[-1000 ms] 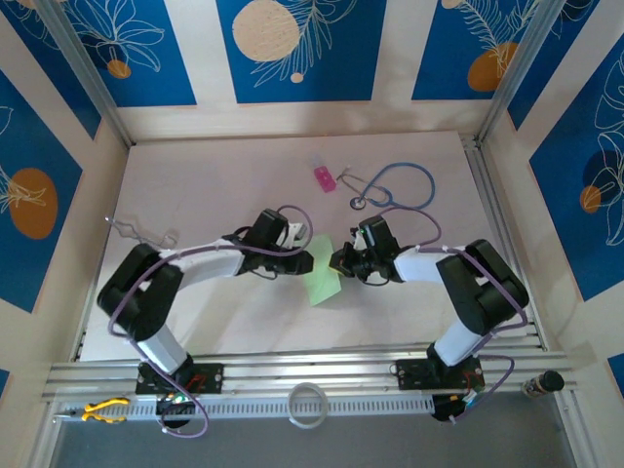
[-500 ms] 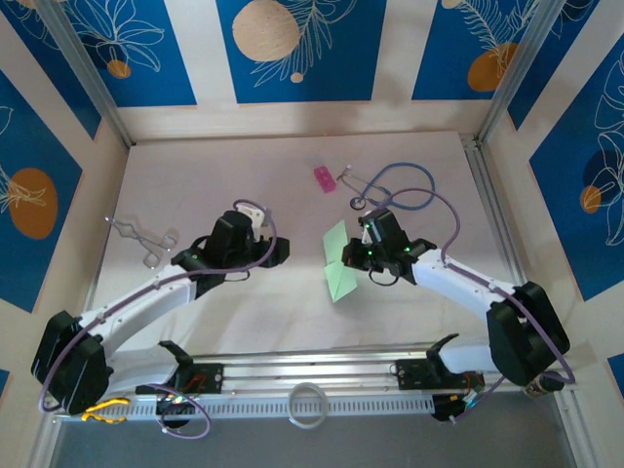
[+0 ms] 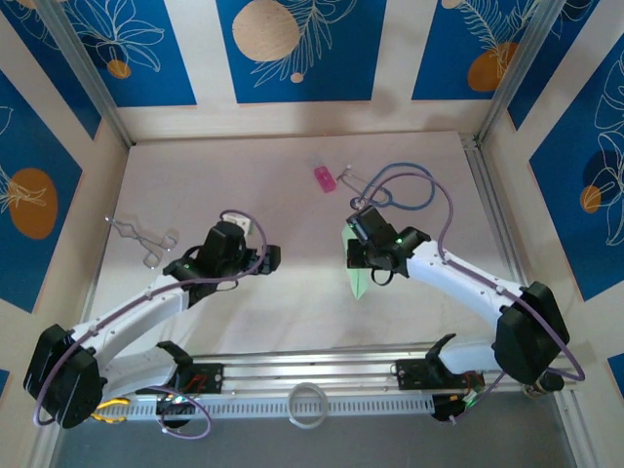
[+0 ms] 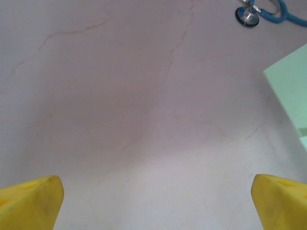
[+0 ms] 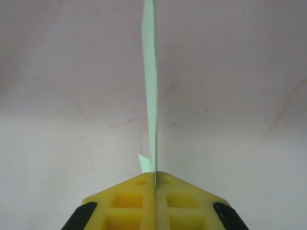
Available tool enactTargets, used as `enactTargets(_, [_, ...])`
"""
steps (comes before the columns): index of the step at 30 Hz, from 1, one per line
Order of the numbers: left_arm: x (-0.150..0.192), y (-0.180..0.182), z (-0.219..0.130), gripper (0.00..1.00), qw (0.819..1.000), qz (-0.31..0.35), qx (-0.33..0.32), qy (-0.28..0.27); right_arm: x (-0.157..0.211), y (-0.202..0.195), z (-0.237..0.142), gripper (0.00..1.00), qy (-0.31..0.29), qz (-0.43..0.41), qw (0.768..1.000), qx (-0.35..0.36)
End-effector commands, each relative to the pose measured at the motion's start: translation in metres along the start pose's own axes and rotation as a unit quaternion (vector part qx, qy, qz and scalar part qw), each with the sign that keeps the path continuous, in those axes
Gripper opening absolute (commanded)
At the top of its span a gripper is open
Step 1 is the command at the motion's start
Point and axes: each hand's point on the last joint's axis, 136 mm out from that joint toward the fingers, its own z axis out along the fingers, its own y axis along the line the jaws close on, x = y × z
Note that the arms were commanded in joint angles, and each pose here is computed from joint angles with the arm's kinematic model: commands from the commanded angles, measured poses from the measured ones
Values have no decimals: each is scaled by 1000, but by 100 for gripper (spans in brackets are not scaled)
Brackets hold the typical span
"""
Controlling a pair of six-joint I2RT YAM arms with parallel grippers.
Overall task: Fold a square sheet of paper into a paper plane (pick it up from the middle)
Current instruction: Turn over the paper at the center of the table.
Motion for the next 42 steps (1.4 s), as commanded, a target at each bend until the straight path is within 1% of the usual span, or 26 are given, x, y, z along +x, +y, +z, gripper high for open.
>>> enactTargets(1, [0,0,-1,100,1000,-21,19,-3,-2,-32,-9,6,-4,-42,990,133])
enactTargets(5, [3,7,2,100,999,-43,10,14,-6,-37,-11,4,-2,-91,969,229])
enactTargets(9, [8,31,3,100,995,-75,-51,35,-11,-29,-6,4,-6,-126,943,309])
enactTargets(11, [7,43,-2,100,991,-89,-87,37,-9,-17,4,4,2,-145,936,322])
enactTargets(13, [5,51,-8,100,989,-95,-106,32,-7,-6,13,3,8,-153,930,334])
enactTargets(15, [3,59,-16,100,987,-101,-123,17,-3,11,26,4,15,-167,929,331])
enactTargets(19, [2,77,-36,100,979,-129,-155,-19,8,44,52,5,34,-173,943,283])
enactTargets(23, [1,88,-53,100,973,-149,-166,-55,19,82,73,9,56,-178,965,185])
enactTargets(26, [0,89,-58,100,973,-152,-160,-71,24,100,79,14,70,-169,974,134])
enactTargets(28, [-1,89,-60,100,973,-151,-158,-75,23,111,79,19,69,-166,978,104])
enactTargets(30, [-2,85,-59,100,976,-145,-147,-74,21,121,74,39,63,-161,982,69])
enactTargets(31, [-3,83,-57,100,977,-142,-141,-73,19,125,70,45,57,-156,985,52])
enactTargets(34, [-6,72,-51,100,982,-136,-114,-66,12,136,53,54,34,-137,990,-9])
enactTargets(36, [-7,64,-45,97,985,-132,-91,-58,7,133,43,56,25,-109,992,-52])
enactTargets(38, [-9,52,-39,93,989,-127,-61,-52,3,125,36,56,18,-74,993,-85])
enactTargets(40, [-11,40,-31,88,991,-126,-30,-43,3,109,35,51,19,-32,993,-108])
enactTargets(42, [-10,26,-20,82,991,-129,8,-25,7,88,40,42,28,21,991,-129])
